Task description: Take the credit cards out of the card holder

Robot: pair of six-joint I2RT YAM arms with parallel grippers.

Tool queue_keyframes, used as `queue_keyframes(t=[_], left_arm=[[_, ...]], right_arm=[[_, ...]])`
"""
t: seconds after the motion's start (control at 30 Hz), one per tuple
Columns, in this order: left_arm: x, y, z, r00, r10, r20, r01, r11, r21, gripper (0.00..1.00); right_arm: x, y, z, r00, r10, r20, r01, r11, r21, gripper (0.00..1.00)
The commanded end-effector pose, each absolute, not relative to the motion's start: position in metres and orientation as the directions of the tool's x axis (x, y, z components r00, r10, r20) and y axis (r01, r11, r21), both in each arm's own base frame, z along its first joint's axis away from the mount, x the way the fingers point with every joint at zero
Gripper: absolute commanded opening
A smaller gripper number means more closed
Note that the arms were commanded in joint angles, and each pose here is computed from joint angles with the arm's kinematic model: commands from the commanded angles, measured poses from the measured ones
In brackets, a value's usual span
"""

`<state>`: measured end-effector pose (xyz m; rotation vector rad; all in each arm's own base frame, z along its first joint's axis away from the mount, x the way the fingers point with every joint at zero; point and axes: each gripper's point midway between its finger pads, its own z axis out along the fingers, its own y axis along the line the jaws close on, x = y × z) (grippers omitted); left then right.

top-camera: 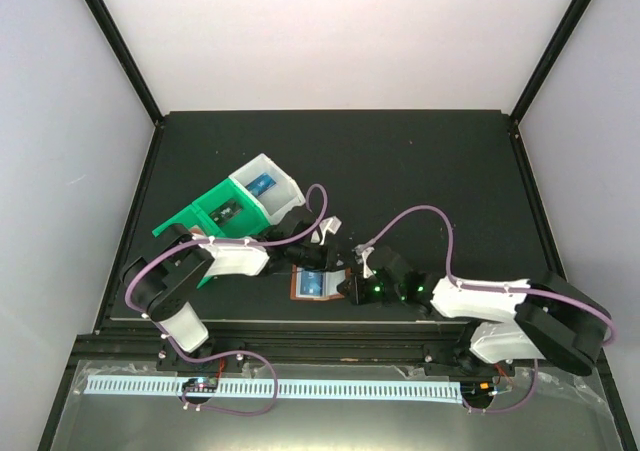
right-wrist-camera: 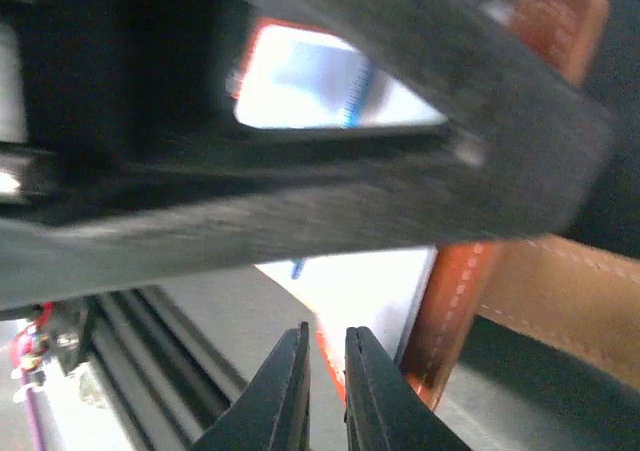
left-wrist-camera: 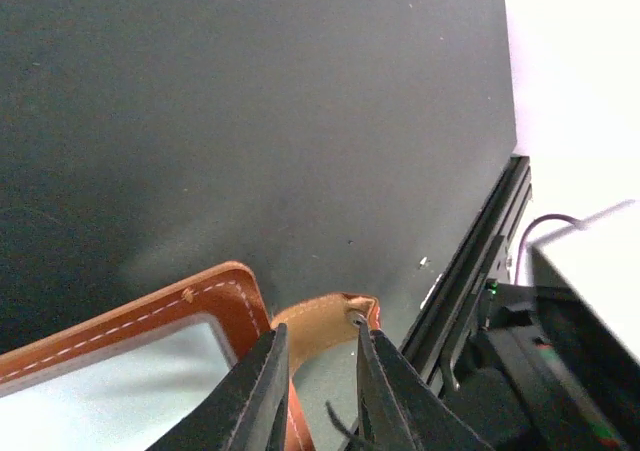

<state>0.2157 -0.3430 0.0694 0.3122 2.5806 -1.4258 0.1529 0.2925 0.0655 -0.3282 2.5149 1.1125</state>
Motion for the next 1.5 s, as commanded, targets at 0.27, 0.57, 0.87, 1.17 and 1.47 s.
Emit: queue_keyframes(t=[0.27, 0.57, 0.87, 1.17, 1.47], left_arm=[[0.236, -0.297, 0.095, -0.935, 0.018, -0.354, 0.279, 0.654, -0.704, 0.32], [0.201, -0.247, 0.056, -0.946, 0.017, -0.323, 0.224, 0.756, -0.616, 0.21], [0.197, -0.231, 0.041, -0.943, 0.006, -0.332, 0.208, 0.79, -0.576, 0.18], [0.192, -0.226, 0.016, -0.96, 0.012, -0.281, 0.174, 0.811, -0.559, 0.17], [0.193, -0.226, 0.015, -0.956, 0.014, -0.292, 0.181, 0.812, -0.555, 0.14]], right_arm=[[0.161, 0.266, 0.017, -0.919, -0.024, -0.392, -0.253, 0.801, 0.542, 0.13], [0.163, 0.278, 0.026, -0.916, -0.057, -0.398, -0.289, 0.782, 0.553, 0.13], [0.177, 0.324, 0.073, -0.902, -0.081, -0.423, -0.355, 0.696, 0.624, 0.16], [0.188, 0.322, 0.036, -0.929, -0.092, -0.358, -0.287, 0.79, 0.542, 0.17], [0.177, 0.278, -0.017, -0.955, -0.029, -0.295, -0.187, 0.83, 0.526, 0.17]])
